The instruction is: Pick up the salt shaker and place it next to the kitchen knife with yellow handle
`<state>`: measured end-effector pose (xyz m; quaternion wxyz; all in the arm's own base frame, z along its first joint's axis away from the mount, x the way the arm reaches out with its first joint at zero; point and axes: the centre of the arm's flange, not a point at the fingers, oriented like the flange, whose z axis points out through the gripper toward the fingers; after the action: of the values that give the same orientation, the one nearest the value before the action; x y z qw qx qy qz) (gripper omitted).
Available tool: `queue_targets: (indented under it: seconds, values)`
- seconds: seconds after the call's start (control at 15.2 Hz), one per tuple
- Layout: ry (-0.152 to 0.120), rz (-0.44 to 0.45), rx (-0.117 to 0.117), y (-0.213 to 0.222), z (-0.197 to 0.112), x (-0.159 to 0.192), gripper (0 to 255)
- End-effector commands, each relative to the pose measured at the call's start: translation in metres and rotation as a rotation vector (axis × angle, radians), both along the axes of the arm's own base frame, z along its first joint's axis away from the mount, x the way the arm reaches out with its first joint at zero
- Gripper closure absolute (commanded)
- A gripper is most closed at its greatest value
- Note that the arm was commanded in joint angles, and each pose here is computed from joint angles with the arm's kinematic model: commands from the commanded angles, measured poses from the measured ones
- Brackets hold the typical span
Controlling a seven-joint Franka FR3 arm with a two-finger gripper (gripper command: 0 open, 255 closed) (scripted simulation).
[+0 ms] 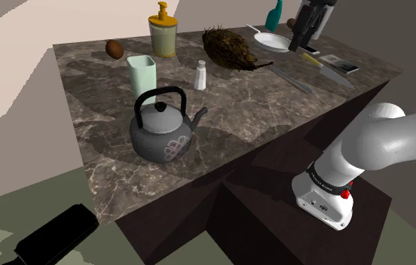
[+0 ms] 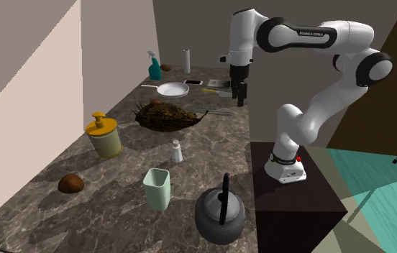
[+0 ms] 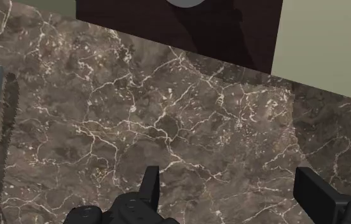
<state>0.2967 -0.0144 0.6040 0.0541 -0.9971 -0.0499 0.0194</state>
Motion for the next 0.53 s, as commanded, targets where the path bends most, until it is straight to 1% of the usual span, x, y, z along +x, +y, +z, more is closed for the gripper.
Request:
queue_targets:
  seconds: [0.0, 0.46]
  values:
    - [0.000, 0.000, 0.000, 0.000, 0.000, 0.000, 0]
    - [-0.085, -0.071, 0.002, 0.040, -0.048, 0.054, 0]
